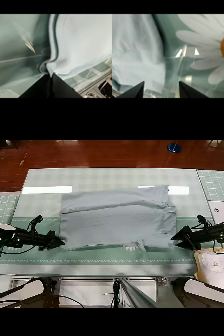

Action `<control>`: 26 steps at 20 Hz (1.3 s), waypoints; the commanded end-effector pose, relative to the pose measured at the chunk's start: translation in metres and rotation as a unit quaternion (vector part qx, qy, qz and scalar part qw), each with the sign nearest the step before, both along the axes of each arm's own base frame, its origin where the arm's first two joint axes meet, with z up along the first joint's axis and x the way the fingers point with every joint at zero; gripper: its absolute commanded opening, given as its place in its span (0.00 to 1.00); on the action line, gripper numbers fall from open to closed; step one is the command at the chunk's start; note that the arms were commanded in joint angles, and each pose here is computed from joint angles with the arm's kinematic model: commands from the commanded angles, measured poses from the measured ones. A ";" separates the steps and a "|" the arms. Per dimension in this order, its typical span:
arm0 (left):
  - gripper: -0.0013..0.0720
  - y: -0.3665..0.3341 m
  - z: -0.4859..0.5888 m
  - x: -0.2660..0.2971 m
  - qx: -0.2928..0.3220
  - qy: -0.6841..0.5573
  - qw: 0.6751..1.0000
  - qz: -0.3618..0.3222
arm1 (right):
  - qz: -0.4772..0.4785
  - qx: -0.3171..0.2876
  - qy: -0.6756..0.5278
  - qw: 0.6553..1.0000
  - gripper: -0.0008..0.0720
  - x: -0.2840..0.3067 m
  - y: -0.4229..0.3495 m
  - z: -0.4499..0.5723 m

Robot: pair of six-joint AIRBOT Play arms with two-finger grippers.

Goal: Fold the shirts.

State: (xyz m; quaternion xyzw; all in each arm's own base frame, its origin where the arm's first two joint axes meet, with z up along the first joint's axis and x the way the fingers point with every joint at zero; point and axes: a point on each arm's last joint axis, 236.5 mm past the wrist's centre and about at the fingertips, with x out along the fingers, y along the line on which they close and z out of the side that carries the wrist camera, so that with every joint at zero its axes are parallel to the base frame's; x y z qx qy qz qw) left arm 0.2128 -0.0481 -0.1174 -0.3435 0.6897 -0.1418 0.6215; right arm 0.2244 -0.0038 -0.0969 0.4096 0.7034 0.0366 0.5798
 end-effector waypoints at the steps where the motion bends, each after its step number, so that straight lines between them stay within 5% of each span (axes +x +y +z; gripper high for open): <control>1: 0.05 0.000 0.000 0.000 -0.002 0.000 1.000 -0.001 | -0.017 -0.016 -0.024 0.999 0.66 0.016 0.002 -0.008; 5: 0.05 -0.001 0.001 -0.001 -0.003 -0.001 1.000 -0.003 | 0.017 -0.045 -0.038 0.998 0.38 0.029 0.024 -0.015; 7: 0.05 -0.001 0.002 -0.002 -0.006 -0.001 1.000 -0.007 | 0.032 -0.044 -0.036 0.998 0.06 0.029 0.034 -0.015; 12: 0.05 0.002 0.027 0.018 -0.012 -0.038 0.999 -0.021 | 0.063 -0.022 -0.105 0.992 0.04 0.052 0.044 0.030; 19: 0.05 0.026 0.173 0.148 0.042 -0.301 0.952 0.022 | -0.024 -0.067 -0.370 0.926 0.04 0.183 0.022 0.182; 26: 0.05 0.022 0.165 0.209 0.053 -0.332 0.939 0.078 | -0.050 -0.097 -0.420 0.901 0.04 0.266 0.027 0.181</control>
